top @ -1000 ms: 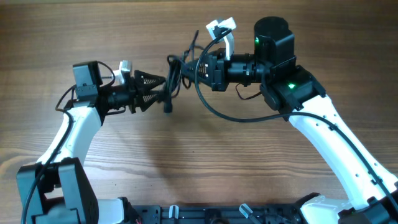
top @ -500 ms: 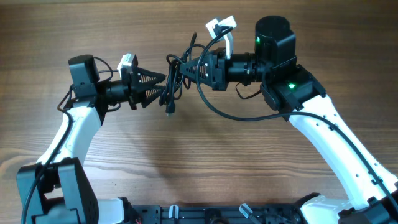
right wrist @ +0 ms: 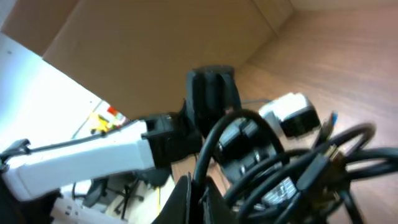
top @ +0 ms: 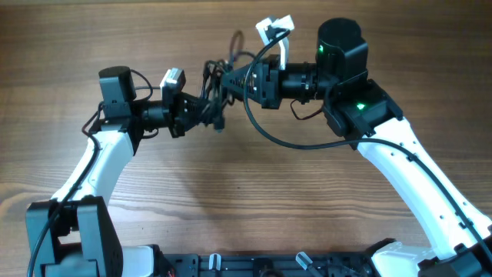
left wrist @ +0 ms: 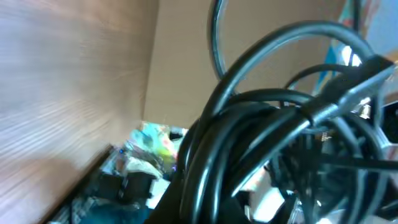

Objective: Untangle cables

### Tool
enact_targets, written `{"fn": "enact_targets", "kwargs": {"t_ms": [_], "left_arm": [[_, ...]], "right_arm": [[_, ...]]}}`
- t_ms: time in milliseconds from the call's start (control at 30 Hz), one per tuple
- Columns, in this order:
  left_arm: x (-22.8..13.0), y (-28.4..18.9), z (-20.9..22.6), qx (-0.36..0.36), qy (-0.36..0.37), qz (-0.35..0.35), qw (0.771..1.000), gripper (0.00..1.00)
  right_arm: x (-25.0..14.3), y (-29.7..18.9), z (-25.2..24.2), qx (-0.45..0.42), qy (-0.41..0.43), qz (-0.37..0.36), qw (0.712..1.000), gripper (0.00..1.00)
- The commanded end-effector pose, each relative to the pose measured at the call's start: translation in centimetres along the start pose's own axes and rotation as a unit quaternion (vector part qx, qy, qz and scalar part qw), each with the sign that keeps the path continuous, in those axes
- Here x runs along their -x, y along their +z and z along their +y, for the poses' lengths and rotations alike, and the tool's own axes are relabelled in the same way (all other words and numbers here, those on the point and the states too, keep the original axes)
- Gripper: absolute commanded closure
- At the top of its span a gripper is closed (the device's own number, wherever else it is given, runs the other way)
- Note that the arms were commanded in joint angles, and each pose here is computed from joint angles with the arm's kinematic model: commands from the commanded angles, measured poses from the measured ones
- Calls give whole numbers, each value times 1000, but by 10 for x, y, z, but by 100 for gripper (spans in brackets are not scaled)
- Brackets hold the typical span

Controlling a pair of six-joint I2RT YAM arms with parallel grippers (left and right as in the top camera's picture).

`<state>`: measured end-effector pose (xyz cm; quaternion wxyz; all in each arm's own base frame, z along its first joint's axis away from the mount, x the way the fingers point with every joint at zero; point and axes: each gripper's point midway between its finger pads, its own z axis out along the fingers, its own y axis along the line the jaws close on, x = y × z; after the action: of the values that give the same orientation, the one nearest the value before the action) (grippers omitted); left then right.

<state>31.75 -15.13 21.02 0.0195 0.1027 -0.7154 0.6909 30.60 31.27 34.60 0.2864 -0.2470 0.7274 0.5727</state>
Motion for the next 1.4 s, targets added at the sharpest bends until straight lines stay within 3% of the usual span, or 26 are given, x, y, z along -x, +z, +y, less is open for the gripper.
{"fn": "enact_targets", "kwargs": {"t_ms": [0, 67, 100, 167, 300, 467, 600, 633, 700, 800, 933, 1000, 1133, 1267, 1367], "left_arm": [[26, -3, 12, 53, 108, -69, 990, 96], [43, -9, 32, 106, 90, -123, 982, 96], [56, -21, 58, 170, 55, -178, 968, 96], [66, -48, 101, 280, 12, -244, 928, 96], [68, -100, 147, 426, -41, -325, 843, 96], [65, -138, 160, 469, -74, -364, 801, 96], [64, -154, 163, 476, -83, -374, 792, 96], [64, -157, 163, 475, -86, -377, 790, 96], [63, -159, 163, 474, -89, -378, 790, 96], [57, -138, 161, 451, -91, -346, 818, 96], [47, -97, 152, 412, -61, -274, 867, 96], [42, -83, 151, 410, -53, -255, 874, 96], [35, -64, 152, 430, 11, -205, 879, 96], [31, -57, 157, 457, 41, -185, 869, 96], [28, -50, 157, 459, 46, -176, 870, 96]], "right_arm": [[2, -11, -10, -33, -29, -3, 999, 96], [2, -19, -24, -56, -20, -3, 998, 96], [4, -32, -38, -75, -11, -6, 997, 96], [3, -49, -56, -101, 2, -7, 995, 96], [-11, -68, -89, -176, 16, 10, 984, 96], [-38, -120, -162, -421, 55, 28, 905, 96], [-57, -131, -171, -452, 57, 63, 888, 96], [-65, -126, -170, -435, 51, 81, 895, 96], [-90, -99, -146, -319, 24, 137, 937, 96], [-112, -67, -106, -142, 10, 155, 978, 96], [-133, -46, -111, -135, -22, 171, 976, 96], [-135, -34, -114, -153, -57, 177, 971, 94], [-127, -22, -131, -231, -126, 176, 949, 69], [-107, -7, -120, -221, -180, 147, 947, 44], [-117, 2, -115, -218, -163, 157, 949, 42]]}}
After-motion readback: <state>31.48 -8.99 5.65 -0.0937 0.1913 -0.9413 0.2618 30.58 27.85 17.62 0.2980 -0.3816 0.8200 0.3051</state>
